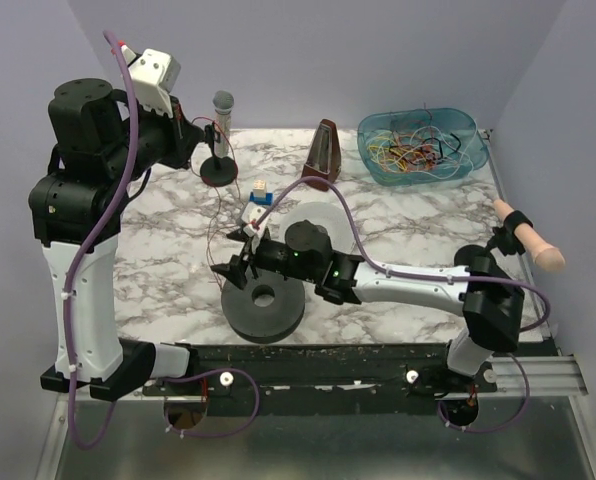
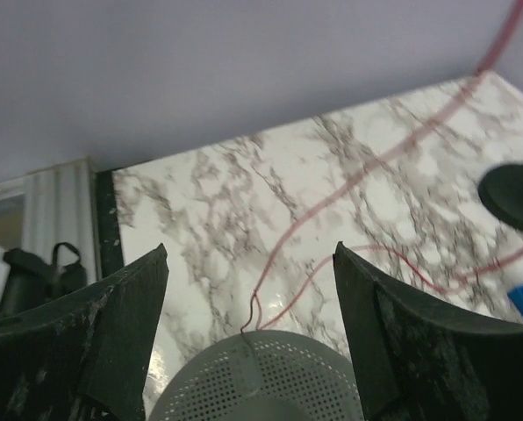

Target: Wrap the cables

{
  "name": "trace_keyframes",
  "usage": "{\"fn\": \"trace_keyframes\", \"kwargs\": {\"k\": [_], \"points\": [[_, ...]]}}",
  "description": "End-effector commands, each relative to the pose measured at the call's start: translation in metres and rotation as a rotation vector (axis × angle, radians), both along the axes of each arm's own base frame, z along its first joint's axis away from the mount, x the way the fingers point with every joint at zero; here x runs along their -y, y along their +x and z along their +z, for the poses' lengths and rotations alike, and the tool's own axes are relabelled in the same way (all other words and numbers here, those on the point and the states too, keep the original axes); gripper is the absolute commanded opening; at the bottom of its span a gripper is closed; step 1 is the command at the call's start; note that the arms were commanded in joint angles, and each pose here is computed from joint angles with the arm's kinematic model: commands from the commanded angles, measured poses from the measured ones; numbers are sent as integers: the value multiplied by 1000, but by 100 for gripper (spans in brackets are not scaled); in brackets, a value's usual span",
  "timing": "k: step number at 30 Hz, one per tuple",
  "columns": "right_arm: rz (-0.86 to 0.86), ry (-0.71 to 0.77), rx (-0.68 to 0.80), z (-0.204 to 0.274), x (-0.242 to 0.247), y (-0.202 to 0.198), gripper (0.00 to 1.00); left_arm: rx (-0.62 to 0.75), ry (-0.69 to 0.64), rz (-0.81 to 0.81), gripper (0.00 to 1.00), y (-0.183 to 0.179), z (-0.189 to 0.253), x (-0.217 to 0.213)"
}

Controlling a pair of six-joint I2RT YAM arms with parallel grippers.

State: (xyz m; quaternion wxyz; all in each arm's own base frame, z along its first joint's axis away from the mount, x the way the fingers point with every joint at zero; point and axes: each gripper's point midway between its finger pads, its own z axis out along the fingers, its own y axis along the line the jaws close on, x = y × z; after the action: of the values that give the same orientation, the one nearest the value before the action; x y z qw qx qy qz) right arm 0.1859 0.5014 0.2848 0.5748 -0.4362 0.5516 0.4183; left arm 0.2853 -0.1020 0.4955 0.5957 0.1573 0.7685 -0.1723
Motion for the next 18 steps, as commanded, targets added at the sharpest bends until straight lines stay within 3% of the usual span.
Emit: {"fn": "trace_keyframes", "kwargs": {"k": [1, 4, 14, 16, 18], "points": [[-253, -25, -161, -29, 5, 55, 83, 59, -56, -40, 0, -9, 25, 9], [-289, -55, -216, -49, 0, 68, 82, 78, -61, -43, 0, -12, 32, 9], [-30, -121, -236, -88, -34, 51, 80, 119, -52, -31, 0, -8, 42, 6], [-46, -125, -273, -100, -33, 55, 73, 122, -55, -32, 0, -8, 43, 7], [-68, -126, -296, -107, -31, 64, 59, 128, -56, -36, 0, -8, 46, 7]]}}
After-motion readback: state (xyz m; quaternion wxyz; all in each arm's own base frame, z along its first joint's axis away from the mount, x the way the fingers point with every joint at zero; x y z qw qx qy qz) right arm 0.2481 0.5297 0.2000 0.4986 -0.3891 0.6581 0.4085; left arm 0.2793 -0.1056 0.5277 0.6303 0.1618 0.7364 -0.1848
